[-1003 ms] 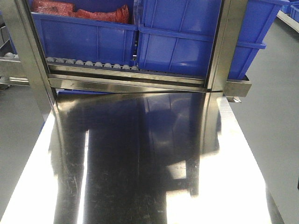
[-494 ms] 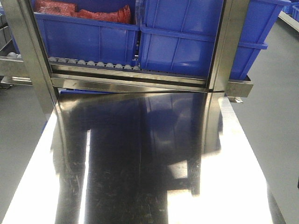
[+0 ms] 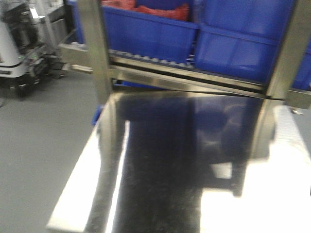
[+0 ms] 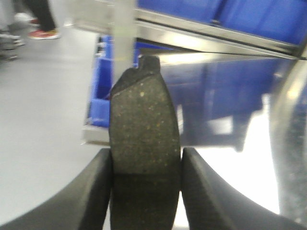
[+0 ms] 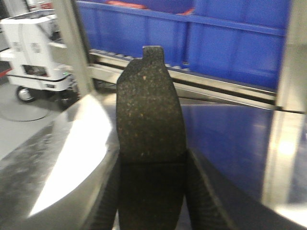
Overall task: Move and align brake pads A on conveyor
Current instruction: 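Back the base away from the steel table and turn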
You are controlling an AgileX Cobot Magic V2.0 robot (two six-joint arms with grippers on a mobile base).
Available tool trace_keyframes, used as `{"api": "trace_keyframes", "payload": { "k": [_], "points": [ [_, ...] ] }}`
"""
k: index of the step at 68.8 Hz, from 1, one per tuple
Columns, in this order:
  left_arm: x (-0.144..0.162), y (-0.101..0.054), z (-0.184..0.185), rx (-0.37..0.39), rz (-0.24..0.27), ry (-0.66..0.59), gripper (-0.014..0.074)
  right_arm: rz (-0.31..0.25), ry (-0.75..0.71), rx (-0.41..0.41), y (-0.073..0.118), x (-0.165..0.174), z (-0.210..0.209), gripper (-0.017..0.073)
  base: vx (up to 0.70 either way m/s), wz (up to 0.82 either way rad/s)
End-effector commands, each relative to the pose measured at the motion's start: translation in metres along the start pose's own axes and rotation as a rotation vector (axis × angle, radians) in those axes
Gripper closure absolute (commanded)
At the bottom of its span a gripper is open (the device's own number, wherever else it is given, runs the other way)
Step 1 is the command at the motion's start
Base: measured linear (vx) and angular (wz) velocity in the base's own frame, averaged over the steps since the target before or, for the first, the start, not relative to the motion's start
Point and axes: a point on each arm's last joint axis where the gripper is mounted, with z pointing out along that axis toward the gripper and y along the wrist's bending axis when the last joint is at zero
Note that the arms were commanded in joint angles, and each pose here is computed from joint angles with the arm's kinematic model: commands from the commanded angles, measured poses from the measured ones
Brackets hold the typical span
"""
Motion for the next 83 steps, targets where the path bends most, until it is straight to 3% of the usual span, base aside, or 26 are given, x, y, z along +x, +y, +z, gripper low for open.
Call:
{"api": "trace_keyframes", "payload": {
  "k": [1, 83],
  "points": [
    [-0.0145, -0.0035, -0.0030, 0.032, 0.012, -0.096, 0.0600, -0.024, -0.126, -0.021, 0.0025, -0.0186, -0.0037, 0.0566, -0.15, 0.63],
    [-0.0144, -0.0035, -0.0030, 0.032, 0.012, -0.096, 0.0600, -0.024, -0.127, -0.021, 0.0026, -0.0187, -0.0037, 0.0566, -0.19, 0.75]
  ]
}}
